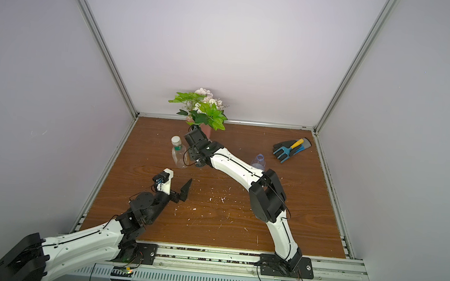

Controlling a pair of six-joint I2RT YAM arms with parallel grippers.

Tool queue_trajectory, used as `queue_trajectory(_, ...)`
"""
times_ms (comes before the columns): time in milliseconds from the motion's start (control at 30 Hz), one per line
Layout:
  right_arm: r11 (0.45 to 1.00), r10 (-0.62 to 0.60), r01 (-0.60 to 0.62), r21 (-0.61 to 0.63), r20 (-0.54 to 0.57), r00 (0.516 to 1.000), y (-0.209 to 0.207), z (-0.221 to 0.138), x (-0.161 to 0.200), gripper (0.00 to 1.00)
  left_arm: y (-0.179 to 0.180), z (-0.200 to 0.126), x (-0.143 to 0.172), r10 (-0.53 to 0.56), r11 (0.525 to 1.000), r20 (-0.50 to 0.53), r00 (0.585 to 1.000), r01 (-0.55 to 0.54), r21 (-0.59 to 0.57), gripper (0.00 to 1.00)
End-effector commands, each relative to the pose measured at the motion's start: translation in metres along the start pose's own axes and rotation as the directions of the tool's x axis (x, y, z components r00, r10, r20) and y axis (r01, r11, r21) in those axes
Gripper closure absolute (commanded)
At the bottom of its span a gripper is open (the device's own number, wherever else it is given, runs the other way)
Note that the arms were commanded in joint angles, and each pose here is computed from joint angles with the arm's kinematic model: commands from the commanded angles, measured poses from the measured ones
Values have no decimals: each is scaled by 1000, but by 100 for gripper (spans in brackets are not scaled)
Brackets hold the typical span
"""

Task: Screw on the bottle caps
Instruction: Place the plastic bottle at the center of the board.

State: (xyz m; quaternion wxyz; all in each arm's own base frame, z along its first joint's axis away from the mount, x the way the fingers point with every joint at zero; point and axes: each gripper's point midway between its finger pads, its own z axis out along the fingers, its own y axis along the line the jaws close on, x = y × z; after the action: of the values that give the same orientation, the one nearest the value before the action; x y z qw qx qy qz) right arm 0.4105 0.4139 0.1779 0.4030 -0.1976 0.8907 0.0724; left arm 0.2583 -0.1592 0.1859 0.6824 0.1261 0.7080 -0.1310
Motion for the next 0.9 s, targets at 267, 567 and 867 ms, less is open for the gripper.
queue_trajectory(267, 999, -37, 37, -17, -19, 999, 6, -6, -12, 36, -6, 7, -3, 0, 1000, -8, 1000, 1, 18, 1)
queue_trajectory(567, 998, -25, 27, -65, 40, 999, 8, -38, -41, 22, -12, 20, 5, 17, 1000, -54, 998, -16, 19, 0)
queue_trajectory(867, 991, -1, 15, -132, 101, 995, 8, -101, -64, 8, -14, 22, 8, 10, 1000, -73, 997, -8, 25, 0)
